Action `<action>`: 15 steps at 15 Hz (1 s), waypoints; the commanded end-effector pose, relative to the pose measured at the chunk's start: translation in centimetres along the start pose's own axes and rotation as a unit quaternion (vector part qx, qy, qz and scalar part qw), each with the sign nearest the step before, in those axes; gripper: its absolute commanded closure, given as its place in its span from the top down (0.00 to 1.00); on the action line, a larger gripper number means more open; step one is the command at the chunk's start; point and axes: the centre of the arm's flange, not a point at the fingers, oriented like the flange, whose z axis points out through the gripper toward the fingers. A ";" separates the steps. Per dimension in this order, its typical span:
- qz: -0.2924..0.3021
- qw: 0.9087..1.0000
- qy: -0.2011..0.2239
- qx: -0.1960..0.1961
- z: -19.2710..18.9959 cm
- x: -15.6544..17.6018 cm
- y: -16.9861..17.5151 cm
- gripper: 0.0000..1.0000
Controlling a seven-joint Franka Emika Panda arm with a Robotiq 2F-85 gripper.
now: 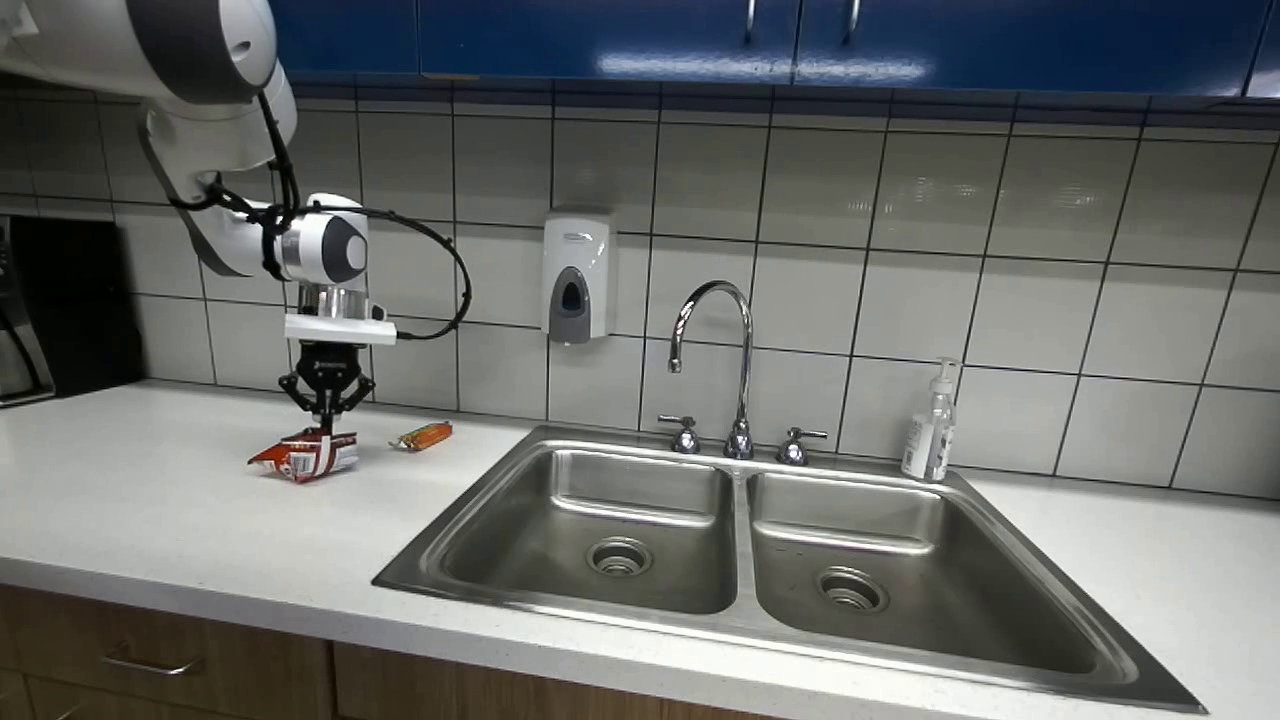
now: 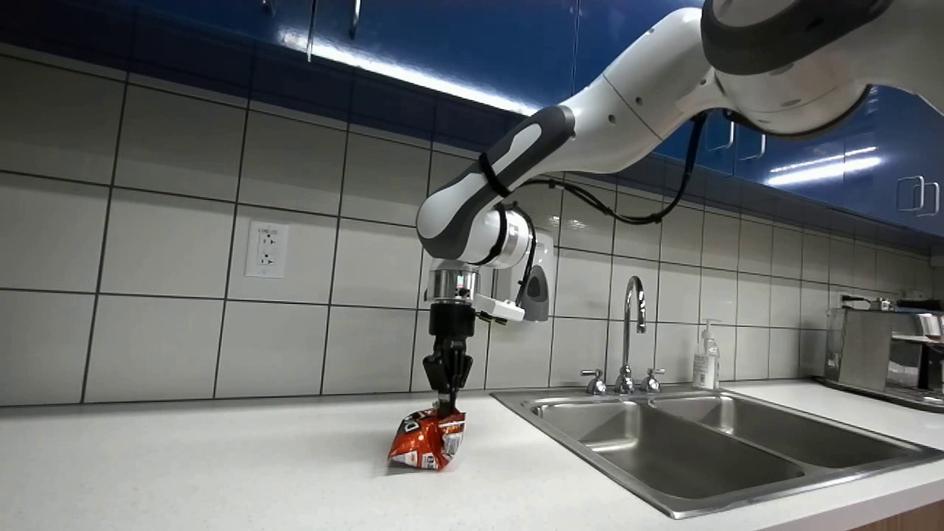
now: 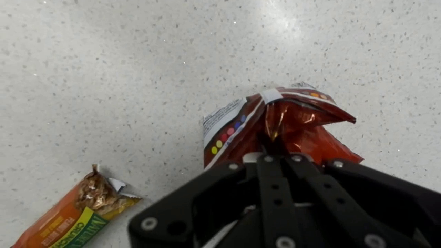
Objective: Put the packet into the sink
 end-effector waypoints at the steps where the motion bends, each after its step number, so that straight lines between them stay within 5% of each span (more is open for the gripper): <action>1: 0.000 1.000 0.000 0.002 -1.0 -0.4 1.1 0.00; 15: 0.041 0.998 0.055 0.005 -7.9 -6.3 1.5 0.00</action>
